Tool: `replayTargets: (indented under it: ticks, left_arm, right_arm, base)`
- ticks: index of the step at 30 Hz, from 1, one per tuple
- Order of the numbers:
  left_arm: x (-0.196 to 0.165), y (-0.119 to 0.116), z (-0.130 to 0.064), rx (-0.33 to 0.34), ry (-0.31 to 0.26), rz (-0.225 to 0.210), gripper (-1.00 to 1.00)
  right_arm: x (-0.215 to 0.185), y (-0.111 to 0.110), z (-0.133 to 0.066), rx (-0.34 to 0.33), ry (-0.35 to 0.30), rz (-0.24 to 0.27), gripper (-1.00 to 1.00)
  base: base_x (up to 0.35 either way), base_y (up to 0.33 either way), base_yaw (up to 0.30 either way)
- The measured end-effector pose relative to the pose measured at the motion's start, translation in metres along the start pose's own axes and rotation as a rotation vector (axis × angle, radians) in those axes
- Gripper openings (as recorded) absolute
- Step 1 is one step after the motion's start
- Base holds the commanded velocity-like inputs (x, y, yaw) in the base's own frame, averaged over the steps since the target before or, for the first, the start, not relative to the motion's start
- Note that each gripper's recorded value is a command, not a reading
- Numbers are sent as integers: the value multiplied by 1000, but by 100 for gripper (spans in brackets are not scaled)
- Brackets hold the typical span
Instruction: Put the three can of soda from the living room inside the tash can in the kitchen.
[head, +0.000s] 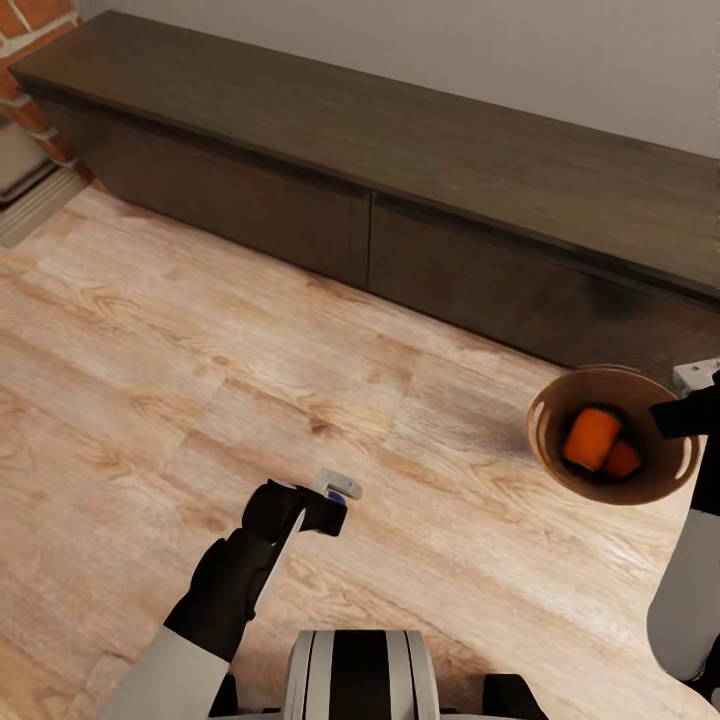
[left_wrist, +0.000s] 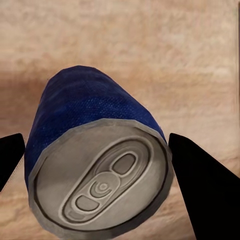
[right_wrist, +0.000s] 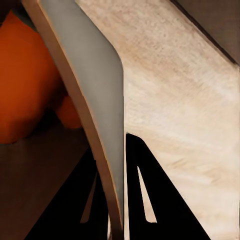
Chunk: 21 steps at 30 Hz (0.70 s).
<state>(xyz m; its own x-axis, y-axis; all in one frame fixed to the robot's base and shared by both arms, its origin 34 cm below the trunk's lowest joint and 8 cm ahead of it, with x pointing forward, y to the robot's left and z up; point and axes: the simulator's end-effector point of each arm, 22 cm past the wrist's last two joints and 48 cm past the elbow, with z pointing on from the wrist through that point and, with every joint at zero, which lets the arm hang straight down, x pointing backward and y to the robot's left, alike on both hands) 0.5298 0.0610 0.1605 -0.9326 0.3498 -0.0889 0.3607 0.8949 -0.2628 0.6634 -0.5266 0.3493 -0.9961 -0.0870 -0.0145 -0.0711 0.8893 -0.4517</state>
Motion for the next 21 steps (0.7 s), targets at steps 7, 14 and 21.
replayTargets:
  ticks: [7, 14, 21]
  left_arm:
    - [-13, 1, -16, -11, -35, 8, -100]
    - [-40, 4, -45, -25, -118, 20, -100]
    - [-72, -12, -81, 32, -217, 46, -100]
  right_arm:
    - [14, 25, -2, -49, 10, -26, -100]
    - [12, 32, -15, -66, -8, -20, -100]
    - [-2, 75, -34, -148, -53, -42, -100]
  base:
    - [0, 0, 0]
    - [0, 0, 0]
    - [0, 0, 0]
